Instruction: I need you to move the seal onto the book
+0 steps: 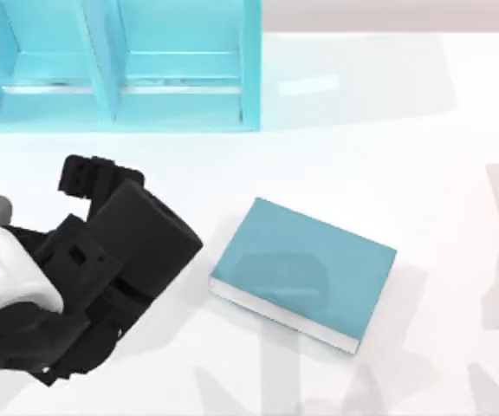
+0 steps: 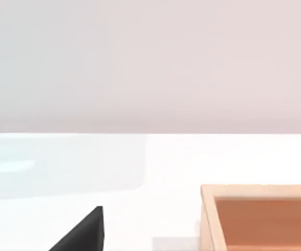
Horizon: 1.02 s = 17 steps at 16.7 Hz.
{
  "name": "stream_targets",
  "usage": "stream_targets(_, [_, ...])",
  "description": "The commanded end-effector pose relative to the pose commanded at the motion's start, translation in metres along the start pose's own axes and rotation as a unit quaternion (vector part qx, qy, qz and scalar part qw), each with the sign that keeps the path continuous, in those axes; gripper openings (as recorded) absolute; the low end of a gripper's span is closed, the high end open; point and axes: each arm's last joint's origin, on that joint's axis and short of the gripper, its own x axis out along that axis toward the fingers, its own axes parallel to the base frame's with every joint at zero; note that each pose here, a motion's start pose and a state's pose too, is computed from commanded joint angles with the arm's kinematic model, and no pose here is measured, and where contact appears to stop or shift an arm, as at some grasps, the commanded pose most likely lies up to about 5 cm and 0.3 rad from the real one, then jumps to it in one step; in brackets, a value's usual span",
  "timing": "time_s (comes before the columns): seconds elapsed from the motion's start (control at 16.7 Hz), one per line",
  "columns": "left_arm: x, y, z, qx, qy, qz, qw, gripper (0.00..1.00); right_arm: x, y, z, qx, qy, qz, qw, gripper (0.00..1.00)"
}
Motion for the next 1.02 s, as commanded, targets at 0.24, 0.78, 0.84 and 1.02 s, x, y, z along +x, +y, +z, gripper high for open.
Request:
stream_targets(0.24, [0.007,0.021,0.059,0.115,0.034,-0.048,0.992,1.0,0.0,0.0,0.0,0.0,0.0,0.0,1.0,1.0])
stream_targets(0.78, [0.015,0.09,0.116,0.413,-0.091,-0.232,0.876,1.0,0.0,0.0,0.0,0.0,0.0,0.0,1.0,1.0])
stream_targets(0.84, [0.016,0.096,0.118,0.439,-0.115,-0.245,0.857,1.0,0.0,0.0,0.0,0.0,0.0,0.0,1.0,1.0])
stream_targets(1.02, [0.019,0.107,0.122,0.497,-0.181,-0.27,0.805,1.0,0.0,0.0,0.0,0.0,0.0,0.0,1.0,1.0])
